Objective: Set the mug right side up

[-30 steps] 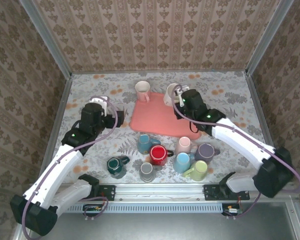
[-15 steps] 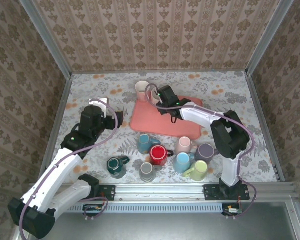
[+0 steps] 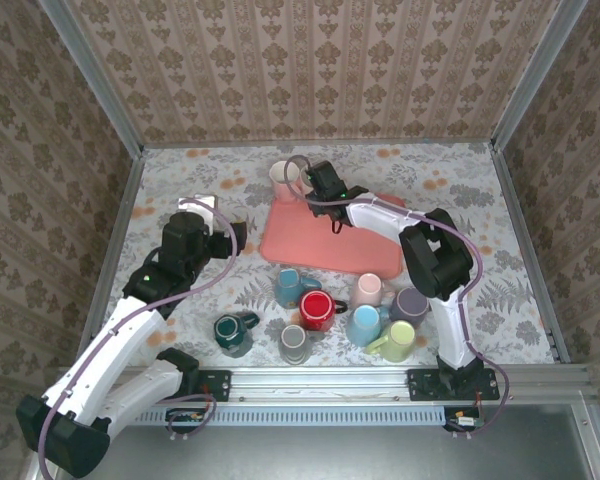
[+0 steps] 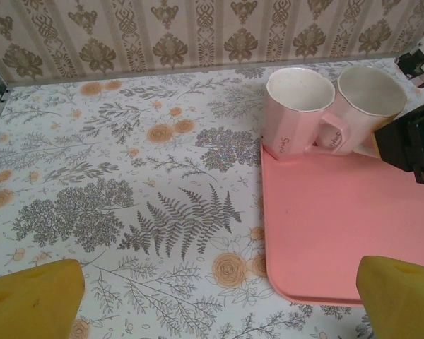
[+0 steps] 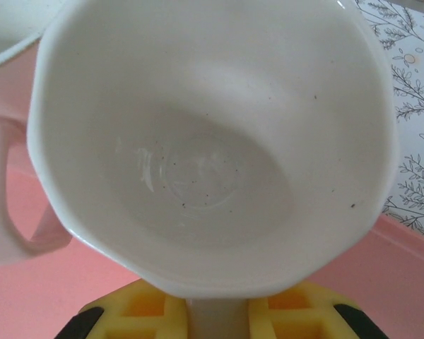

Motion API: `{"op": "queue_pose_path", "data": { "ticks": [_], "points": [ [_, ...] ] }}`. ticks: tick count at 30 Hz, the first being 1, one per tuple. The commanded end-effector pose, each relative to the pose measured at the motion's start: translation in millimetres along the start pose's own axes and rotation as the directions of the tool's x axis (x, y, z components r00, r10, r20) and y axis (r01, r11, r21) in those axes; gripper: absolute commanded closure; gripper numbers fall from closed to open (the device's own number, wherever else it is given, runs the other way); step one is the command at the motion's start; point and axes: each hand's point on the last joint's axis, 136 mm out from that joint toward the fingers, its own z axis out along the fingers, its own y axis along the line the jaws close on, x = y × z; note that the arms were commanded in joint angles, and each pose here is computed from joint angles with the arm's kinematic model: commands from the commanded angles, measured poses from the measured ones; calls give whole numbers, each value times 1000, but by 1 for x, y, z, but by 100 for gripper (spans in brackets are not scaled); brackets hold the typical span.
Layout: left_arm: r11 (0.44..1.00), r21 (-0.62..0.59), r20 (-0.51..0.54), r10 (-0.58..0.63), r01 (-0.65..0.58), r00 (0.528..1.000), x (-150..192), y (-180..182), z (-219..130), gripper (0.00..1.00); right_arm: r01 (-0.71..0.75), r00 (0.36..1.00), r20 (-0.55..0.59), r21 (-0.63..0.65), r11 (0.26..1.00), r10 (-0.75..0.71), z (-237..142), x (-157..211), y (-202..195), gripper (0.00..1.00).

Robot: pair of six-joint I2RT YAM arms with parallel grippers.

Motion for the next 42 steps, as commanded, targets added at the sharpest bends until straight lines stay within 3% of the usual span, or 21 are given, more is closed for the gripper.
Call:
{"op": "queue_pose_path", "data": {
  "ticks": [1, 6, 14, 20, 23, 28, 35, 39, 42],
  "points": [
    [1000, -10, 16, 20, -20, 1000, -1, 1, -1, 0, -43, 998, 49, 28, 999, 42, 1, -22, -5, 80],
    [1000, -12, 12, 21, -21, 1000, -1, 1, 0, 0, -52, 997, 58, 28, 998, 50, -3, -24, -6, 69],
    [1000, -13, 10, 22, -22, 1000, -1, 0, 1, 0, -46, 997, 64, 27, 999, 44, -13, -22, -9, 65],
    [999, -22, 6, 29, -29, 1000, 1, 2, 1, 0, -45, 996, 84, 25, 999, 43, -25, -24, -12, 40],
    [999, -21, 2, 31, -31, 1000, 2, 2, 2, 0, -45, 992, 116, 23, 999, 42, -42, -30, -17, 34],
    [999, 30, -37, 15, -14, 999, 9, -8, 7, 0, -46, 979, 199, -4, 999, 46, -92, -47, -27, 32],
    [983, 131, -228, -98, 130, 969, 20, -32, -5, 0, 4, 987, 161, -86, 996, 10, -161, -38, -19, 33],
    [954, 64, -347, -253, 292, 903, 29, -30, -23, 0, 121, 975, 196, -79, 990, -104, -198, -20, -2, 32],
    [940, 66, -429, -275, 334, 860, 39, -38, -38, 0, 93, 974, 220, -141, 986, -61, -226, -8, 3, 32]
  ]
}}
